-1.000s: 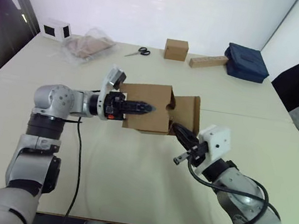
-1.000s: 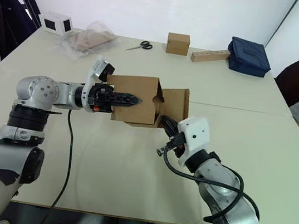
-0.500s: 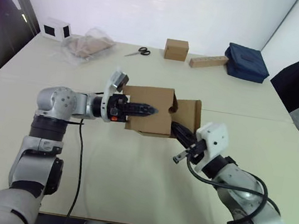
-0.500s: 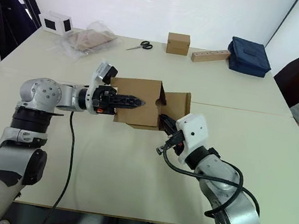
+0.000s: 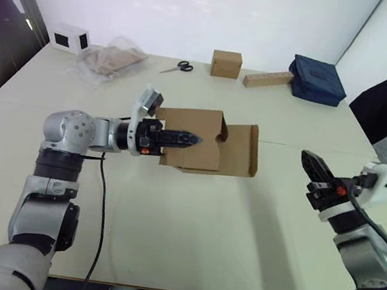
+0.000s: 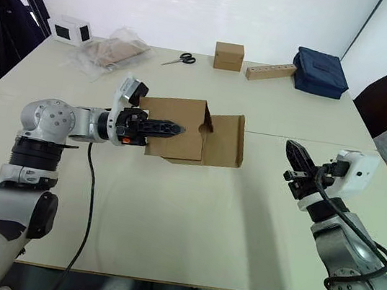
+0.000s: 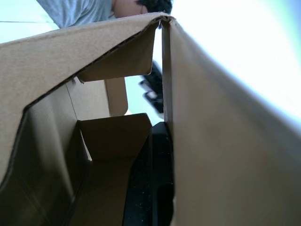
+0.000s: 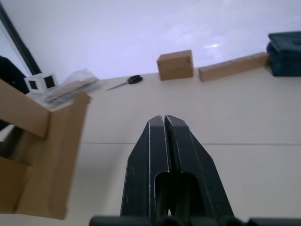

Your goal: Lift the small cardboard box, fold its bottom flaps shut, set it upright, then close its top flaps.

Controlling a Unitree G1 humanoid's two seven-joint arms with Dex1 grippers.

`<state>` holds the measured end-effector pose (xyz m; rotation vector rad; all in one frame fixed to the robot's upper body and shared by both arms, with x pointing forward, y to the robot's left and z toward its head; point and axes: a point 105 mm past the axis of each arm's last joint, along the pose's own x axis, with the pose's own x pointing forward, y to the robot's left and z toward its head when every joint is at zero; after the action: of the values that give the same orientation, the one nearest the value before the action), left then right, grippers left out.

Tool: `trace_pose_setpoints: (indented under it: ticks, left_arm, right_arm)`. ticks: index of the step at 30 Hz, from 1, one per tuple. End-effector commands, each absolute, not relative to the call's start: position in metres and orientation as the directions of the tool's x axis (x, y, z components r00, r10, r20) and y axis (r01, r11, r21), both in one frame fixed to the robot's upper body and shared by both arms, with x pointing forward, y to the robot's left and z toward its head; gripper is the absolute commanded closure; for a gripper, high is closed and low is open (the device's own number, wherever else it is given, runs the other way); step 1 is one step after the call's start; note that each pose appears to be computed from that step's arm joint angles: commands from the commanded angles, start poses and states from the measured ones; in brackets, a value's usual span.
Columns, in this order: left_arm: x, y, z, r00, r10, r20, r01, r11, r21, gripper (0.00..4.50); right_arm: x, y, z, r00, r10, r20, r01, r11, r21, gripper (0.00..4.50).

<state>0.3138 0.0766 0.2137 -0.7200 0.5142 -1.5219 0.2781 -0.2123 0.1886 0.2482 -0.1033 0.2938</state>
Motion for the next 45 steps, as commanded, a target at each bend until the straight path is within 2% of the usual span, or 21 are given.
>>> trace_pose_setpoints:
  ticks: [1, 2, 3, 4, 8, 11, 15, 19, 23, 27, 38, 42, 45]
  left_arm:
    - [0.308, 0.073, 0.234, -0.035, -0.983, 0.18, 0.75, -0.145, -0.645, 4.43]
    - [0.308, 0.072, 0.234, -0.035, -0.983, 0.181, 0.751, -0.146, -0.644, 4.43]
    - [0.308, 0.072, 0.235, -0.035, -0.982, 0.184, 0.752, -0.147, -0.643, 4.5]
    - [0.308, 0.072, 0.235, -0.034, -0.982, 0.186, 0.753, -0.148, -0.641, 4.5]
    - [0.307, 0.072, 0.235, -0.033, -0.981, 0.191, 0.754, -0.15, -0.64, 4.5]
    - [0.307, 0.072, 0.235, -0.032, -0.981, 0.194, 0.753, -0.151, -0.64, 4.5]
    - [0.307, 0.071, 0.235, -0.031, -0.98, 0.195, 0.755, -0.151, -0.639, 4.5]
    - [0.307, 0.07, 0.235, -0.028, -0.98, 0.199, 0.755, -0.151, -0.638, 4.5]
    - [0.308, 0.069, 0.233, -0.028, -0.98, 0.199, 0.754, -0.151, -0.639, 4.5]
    - [0.307, 0.068, 0.232, -0.028, -0.981, 0.194, 0.755, -0.148, -0.639, 4.5]
    - [0.307, 0.068, 0.23, -0.021, -0.981, 0.192, 0.756, -0.141, -0.64, 4.5]
    - [0.309, 0.07, 0.229, -0.008, -0.982, 0.189, 0.754, -0.13, -0.643, 4.5]
    - [0.31, 0.07, 0.229, -0.005, -0.982, 0.191, 0.753, -0.129, -0.645, 4.5]
  right_arm:
    - [0.292, -0.191, 0.175, 0.93, 0.351, 0.114, -0.368, 0.905, 0.213, 4.5]
    - [0.296, -0.183, 0.174, 0.92, 0.37, 0.129, -0.391, 0.884, 0.258, 4.5]
    - [0.295, -0.17, 0.176, 0.891, 0.428, 0.148, -0.453, 0.838, 0.304, 3.95]
    - [0.296, -0.165, 0.177, 0.885, 0.437, 0.162, -0.466, 0.824, 0.324, 3.77]
    - [0.3, -0.169, 0.174, 0.9, 0.391, 0.194, -0.435, 0.766, 0.474, 2.03]
    - [0.295, -0.157, 0.171, 0.871, 0.444, 0.211, -0.482, 0.687, 0.543, 1.0]
    - [0.284, -0.13, 0.185, 0.798, 0.538, 0.273, -0.583, 0.572, 0.577, 1.0]
    - [0.275, -0.114, 0.198, 0.746, 0.584, 0.321, -0.641, 0.5, 0.582, 1.0]
    - [0.272, -0.105, 0.204, 0.721, 0.603, 0.341, -0.657, 0.44, 0.612, 1.0]
    - [0.267, -0.1, 0.215, 0.689, 0.595, 0.414, -0.672, 0.311, 0.672, 1.0]
    - [0.264, -0.099, 0.223, 0.677, 0.589, 0.441, -0.677, 0.264, 0.687, 1.0]
    - [0.254, -0.097, 0.238, 0.626, 0.597, 0.502, -0.727, 0.214, 0.653, 1.0]
    - [0.252, -0.096, 0.239, 0.626, 0.602, 0.497, -0.728, 0.221, 0.649, 1.0]
